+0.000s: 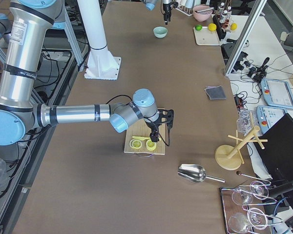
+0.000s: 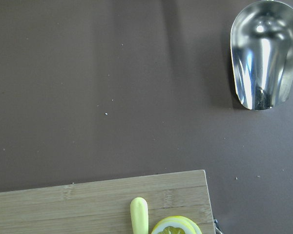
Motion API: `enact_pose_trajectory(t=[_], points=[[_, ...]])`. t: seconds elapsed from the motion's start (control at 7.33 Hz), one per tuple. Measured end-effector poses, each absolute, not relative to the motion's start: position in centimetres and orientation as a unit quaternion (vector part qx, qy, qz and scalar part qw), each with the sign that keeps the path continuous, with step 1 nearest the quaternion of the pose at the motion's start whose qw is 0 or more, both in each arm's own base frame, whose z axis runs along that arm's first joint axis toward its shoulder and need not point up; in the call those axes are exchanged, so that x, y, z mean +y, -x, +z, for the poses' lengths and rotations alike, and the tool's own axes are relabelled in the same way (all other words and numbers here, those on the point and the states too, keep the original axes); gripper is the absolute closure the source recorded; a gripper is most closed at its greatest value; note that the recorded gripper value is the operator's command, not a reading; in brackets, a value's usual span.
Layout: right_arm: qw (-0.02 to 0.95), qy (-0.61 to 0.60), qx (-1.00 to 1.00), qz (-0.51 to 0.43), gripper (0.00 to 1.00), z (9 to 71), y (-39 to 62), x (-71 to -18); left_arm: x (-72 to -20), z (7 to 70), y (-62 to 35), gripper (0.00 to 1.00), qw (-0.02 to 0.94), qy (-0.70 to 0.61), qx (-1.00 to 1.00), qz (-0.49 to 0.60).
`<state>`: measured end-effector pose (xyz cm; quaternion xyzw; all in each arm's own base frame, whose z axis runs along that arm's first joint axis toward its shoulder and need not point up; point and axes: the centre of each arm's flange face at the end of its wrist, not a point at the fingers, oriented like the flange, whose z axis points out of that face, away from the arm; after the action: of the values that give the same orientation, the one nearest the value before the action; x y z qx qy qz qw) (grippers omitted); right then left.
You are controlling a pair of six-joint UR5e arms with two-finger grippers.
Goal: Place spoon in bowl
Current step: 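Reach the left gripper down to the rim of the pale green bowl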
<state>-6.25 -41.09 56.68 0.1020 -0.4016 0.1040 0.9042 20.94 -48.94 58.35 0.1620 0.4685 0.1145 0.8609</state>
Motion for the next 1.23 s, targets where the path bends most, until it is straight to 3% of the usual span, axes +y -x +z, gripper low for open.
enact_pose_trajectory(t=[0.14,0.41,0.55,0.95,1.23], points=[[0.904,-0.103,-0.402,0.104,0.00,56.6,6.3,-41.1,-48.5,58.7,-21.7,0.09,0.857,-0.160,0.474,0.121],[0.904,-0.104,-0.402,0.103,0.00,56.6,6.4,-41.1,-47.7,58.9,-23.1,0.78,0.852,-0.156,0.482,0.134],[0.904,-0.105,-0.401,0.103,0.00,56.6,6.4,-41.2,-47.3,59.1,-23.6,0.98,0.851,-0.155,0.483,0.137],[0.904,-0.107,-0.400,0.103,0.00,56.5,6.4,-41.3,-47.0,58.5,-23.9,1.00,0.846,-0.155,0.490,0.143],[0.905,-0.107,-0.398,0.104,0.00,56.5,6.4,-41.3,-47.2,54.8,-24.6,1.00,0.829,-0.147,0.521,0.142]])
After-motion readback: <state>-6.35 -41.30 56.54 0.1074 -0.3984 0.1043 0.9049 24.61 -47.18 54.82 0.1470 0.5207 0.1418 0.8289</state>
